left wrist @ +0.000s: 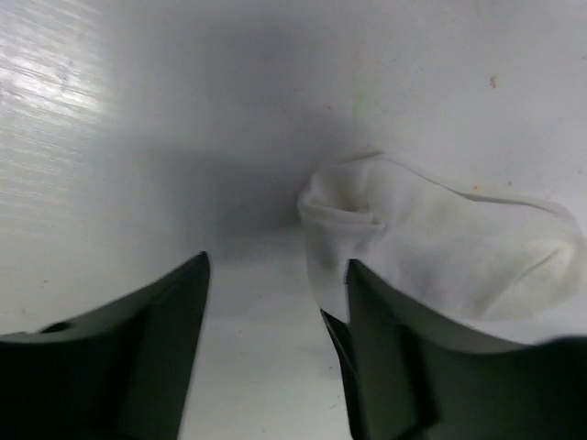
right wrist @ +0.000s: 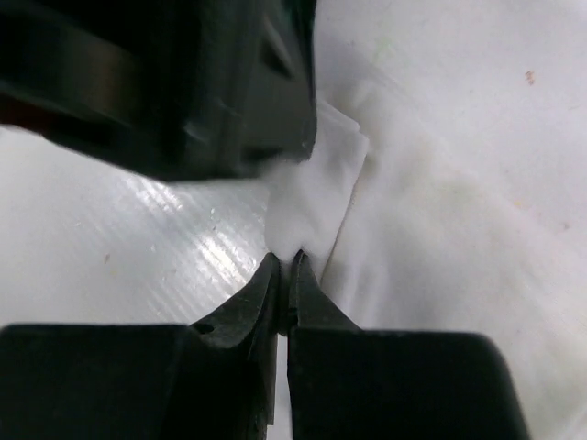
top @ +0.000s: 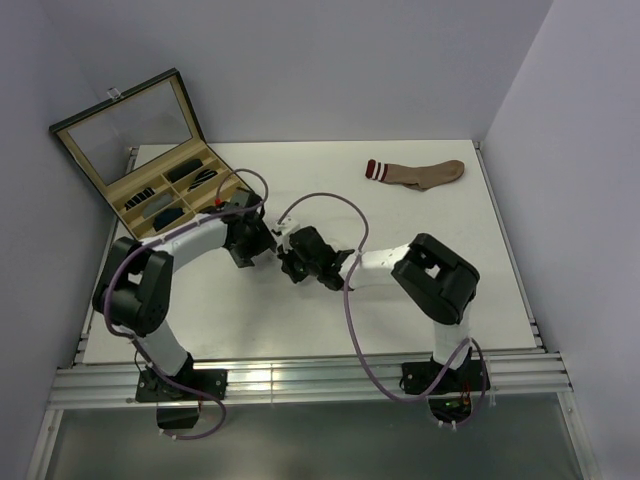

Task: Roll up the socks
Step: Roll the sock at the center of the board.

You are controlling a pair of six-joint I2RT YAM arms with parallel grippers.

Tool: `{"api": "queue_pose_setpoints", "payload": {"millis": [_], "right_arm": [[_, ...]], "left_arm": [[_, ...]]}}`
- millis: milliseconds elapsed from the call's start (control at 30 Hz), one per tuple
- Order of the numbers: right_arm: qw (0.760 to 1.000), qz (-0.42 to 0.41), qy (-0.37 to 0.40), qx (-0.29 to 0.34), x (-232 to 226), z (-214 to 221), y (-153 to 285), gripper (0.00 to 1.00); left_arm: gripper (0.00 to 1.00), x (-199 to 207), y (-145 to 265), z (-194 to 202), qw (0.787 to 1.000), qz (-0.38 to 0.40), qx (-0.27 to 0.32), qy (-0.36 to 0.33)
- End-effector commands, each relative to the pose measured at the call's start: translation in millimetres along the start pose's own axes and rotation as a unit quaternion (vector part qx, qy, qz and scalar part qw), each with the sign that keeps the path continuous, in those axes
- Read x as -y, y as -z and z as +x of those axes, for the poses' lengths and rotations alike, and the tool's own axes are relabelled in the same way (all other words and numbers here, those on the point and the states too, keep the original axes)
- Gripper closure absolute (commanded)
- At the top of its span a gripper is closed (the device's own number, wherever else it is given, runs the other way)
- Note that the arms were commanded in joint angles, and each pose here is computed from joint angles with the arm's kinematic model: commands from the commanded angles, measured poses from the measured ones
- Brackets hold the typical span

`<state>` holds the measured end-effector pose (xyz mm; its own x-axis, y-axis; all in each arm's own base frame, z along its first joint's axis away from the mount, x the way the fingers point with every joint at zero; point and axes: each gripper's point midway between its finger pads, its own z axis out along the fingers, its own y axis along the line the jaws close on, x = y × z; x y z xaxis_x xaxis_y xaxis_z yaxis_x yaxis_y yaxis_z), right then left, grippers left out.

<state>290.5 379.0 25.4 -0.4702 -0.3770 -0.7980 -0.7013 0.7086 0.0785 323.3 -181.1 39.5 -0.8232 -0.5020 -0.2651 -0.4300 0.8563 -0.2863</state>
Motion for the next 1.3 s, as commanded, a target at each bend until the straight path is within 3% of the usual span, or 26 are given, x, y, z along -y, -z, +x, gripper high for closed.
{"api": "queue_pose_setpoints", "payload": {"millis": [0, 267, 433, 700, 1000, 1267], "right_arm": [[0.993, -0.083, -0.05, -0.06, -15.0, 29.2, 16.2, 1.0], [0.971, -0.151, -0.18, -0.056, -8.6, 24.0, 32.0, 1.0], [0.934, -0.192, -0.295, -0.057, 2.3, 24.6, 38.6, 1.0], [0.872, -0.228, -0.432, -0.042, 19.1, 35.2, 42.2, 1.0], [0.848, -0.21, -0.483, -0.058, 27.3, 56.3, 43.6, 1.0], [0.844, -0.203, -0.491, -0.068, 27.3, 63.1, 42.9, 1.0]], "left_arm": [[0.28, 14.7, 19.7, -18.2, 0.996, 0.064, 0.032, 0.051], [0.23, 12.6, 46.5, -21.9, 0.979, 0.15, 0.079, 0.116], [0.22, 21.8, 59.2, -13.6, 0.965, 0.213, 0.09, 0.125], [0.23, 37.6, 50.4, 23.6, 0.968, 0.226, 0.053, 0.095], [0.26, 46.5, 24.4, 42.8, 0.978, 0.198, 0.026, 0.059], [0.29, 54.7, 13.5, 49.3, 0.98, 0.194, 0.014, 0.04]]}}
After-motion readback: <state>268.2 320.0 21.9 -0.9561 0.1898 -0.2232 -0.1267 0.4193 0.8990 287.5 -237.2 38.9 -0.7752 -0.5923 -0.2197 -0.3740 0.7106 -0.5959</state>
